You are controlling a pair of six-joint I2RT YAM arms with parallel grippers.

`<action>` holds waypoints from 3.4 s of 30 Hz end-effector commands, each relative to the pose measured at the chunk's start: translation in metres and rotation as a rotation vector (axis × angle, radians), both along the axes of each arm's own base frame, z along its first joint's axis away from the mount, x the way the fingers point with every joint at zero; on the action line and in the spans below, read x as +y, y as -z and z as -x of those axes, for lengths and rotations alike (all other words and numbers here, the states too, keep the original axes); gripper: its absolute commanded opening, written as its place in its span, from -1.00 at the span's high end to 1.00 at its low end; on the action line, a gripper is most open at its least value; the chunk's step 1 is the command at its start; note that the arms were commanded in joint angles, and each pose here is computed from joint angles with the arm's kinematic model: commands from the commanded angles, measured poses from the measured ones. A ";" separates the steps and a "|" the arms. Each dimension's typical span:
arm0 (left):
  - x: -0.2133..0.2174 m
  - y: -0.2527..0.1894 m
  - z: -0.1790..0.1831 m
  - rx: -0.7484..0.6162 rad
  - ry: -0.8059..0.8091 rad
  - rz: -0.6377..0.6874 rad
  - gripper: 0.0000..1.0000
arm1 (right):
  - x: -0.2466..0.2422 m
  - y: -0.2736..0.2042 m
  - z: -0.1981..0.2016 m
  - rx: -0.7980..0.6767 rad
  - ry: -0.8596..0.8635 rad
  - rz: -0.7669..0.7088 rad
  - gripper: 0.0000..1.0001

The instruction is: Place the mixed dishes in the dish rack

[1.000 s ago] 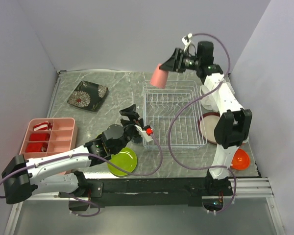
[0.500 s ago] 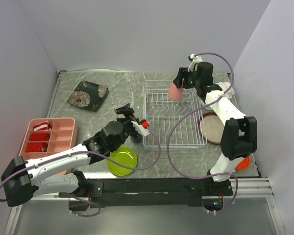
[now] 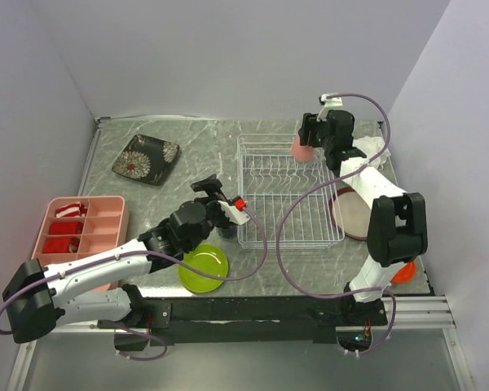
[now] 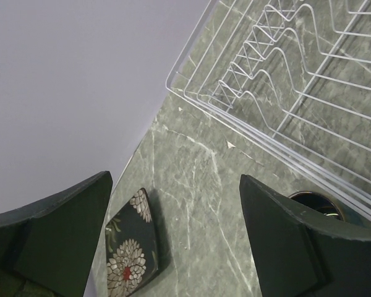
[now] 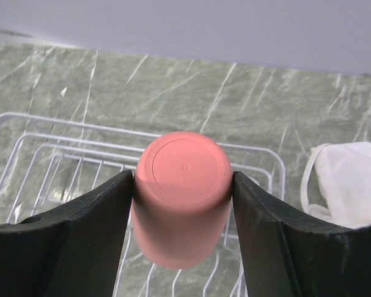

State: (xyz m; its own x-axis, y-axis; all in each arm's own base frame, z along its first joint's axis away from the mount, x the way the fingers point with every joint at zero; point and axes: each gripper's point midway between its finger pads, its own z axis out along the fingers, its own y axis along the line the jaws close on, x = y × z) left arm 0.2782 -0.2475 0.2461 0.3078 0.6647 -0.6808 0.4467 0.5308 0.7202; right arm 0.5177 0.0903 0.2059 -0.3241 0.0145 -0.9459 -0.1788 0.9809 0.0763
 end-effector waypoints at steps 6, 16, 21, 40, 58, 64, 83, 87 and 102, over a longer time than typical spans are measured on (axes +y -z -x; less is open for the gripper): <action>-0.005 -0.005 -0.001 0.026 -0.007 0.062 -0.83 | -0.009 0.000 -0.021 -0.095 0.049 0.067 0.18; -0.005 0.003 -0.001 0.039 -0.007 0.057 -0.84 | -0.011 0.018 -0.027 -0.086 0.094 0.107 0.14; -0.005 0.007 0.000 0.047 -0.007 0.060 -0.84 | -0.010 0.033 -0.024 -0.052 0.089 0.118 0.13; 0.013 0.012 0.005 0.068 -0.044 0.078 -0.99 | -0.023 0.064 0.010 0.137 0.153 0.181 -0.75; 0.013 0.029 0.012 0.753 0.050 0.069 -0.84 | -0.033 0.021 0.113 0.320 0.104 0.180 -1.00; 0.012 0.058 0.009 0.884 0.011 0.147 -0.26 | -0.019 0.001 0.150 0.324 0.045 0.069 -1.00; 0.012 0.127 0.008 1.254 -0.229 0.345 -0.04 | 0.005 -0.040 0.192 0.226 -0.085 -0.065 -0.89; 0.015 0.133 -0.003 1.243 -0.259 0.325 -0.01 | 0.006 -0.036 0.196 0.230 -0.087 -0.072 -0.89; 0.020 0.136 -0.013 1.230 -0.262 0.270 0.98 | 0.012 -0.038 0.188 0.227 -0.118 -0.075 -0.89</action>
State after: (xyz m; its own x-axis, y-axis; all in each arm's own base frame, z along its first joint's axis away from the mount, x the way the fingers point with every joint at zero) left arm 0.2797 -0.2232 0.0826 -0.7837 0.4049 -0.4710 0.5605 0.7877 -0.2556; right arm 0.3221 0.0945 0.2320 -0.5655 0.0305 -0.8242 -0.2263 0.9552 0.1906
